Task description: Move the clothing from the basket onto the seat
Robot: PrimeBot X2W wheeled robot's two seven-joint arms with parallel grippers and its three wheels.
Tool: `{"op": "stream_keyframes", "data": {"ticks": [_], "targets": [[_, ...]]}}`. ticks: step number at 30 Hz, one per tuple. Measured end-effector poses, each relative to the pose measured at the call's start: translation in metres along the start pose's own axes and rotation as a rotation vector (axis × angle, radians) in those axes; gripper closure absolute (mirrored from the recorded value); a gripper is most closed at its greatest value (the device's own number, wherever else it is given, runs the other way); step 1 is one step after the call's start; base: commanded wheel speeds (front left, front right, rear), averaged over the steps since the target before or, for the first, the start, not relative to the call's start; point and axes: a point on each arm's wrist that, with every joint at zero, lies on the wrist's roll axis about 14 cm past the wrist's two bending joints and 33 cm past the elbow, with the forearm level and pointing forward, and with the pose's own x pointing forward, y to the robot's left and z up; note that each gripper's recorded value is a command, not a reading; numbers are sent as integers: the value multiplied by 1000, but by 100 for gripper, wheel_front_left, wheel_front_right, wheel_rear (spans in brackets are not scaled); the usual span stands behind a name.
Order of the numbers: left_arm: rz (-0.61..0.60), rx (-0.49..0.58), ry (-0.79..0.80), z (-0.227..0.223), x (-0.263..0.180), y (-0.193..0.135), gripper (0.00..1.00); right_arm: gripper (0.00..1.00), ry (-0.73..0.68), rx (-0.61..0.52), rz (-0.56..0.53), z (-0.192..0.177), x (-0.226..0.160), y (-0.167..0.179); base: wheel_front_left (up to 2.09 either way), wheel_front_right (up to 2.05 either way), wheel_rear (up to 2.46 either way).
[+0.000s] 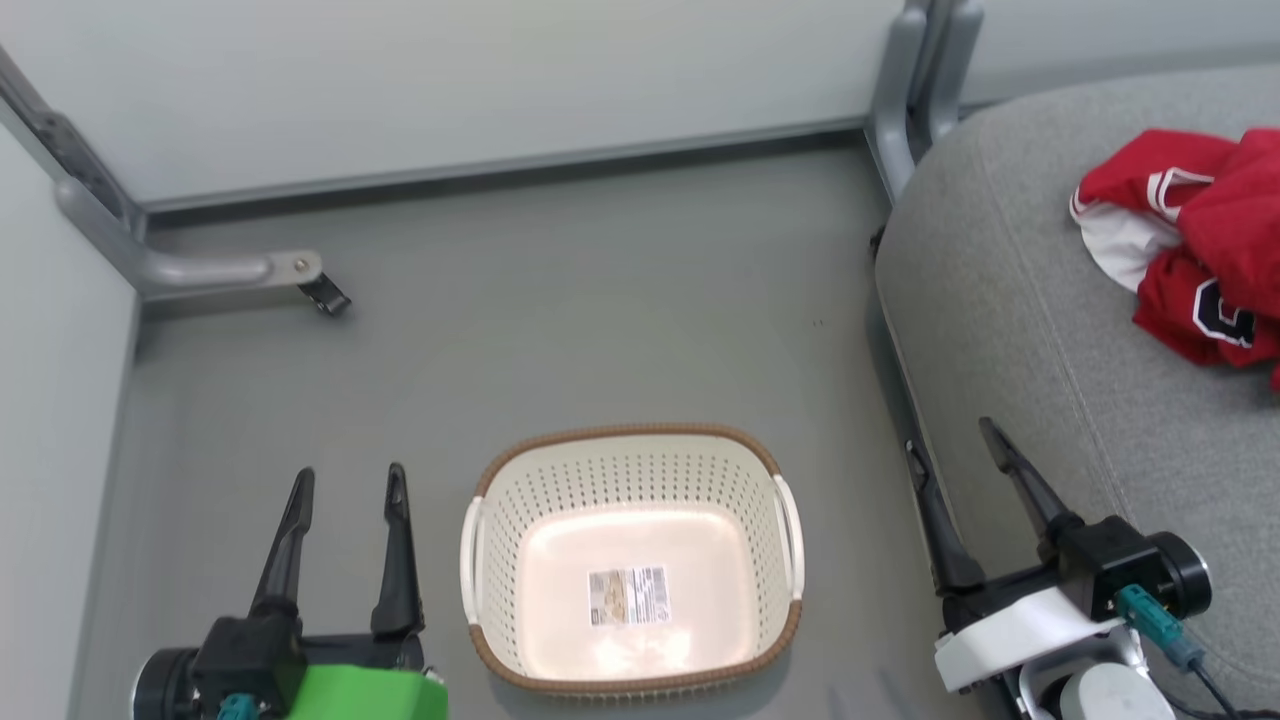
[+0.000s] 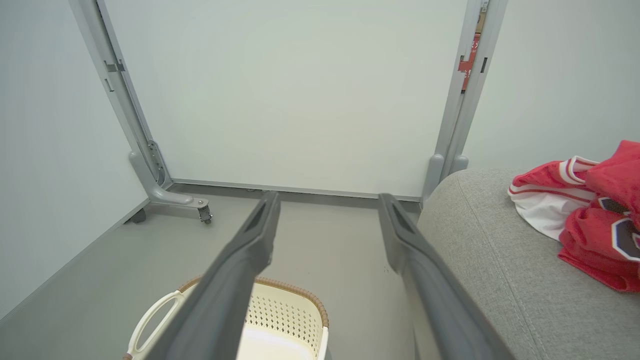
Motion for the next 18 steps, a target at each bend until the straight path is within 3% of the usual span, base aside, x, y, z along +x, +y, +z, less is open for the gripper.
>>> {"op": "stream_keyframes", "data": {"ticks": [8,18], "targets": [[39,23,-80,29,-30,11,0,0,-89,4,65,32,-12,26,0,0,0],[24,11,-83,29,-32,5,0,0,-99,15,44,36,-23,21,0,0,0]]}}
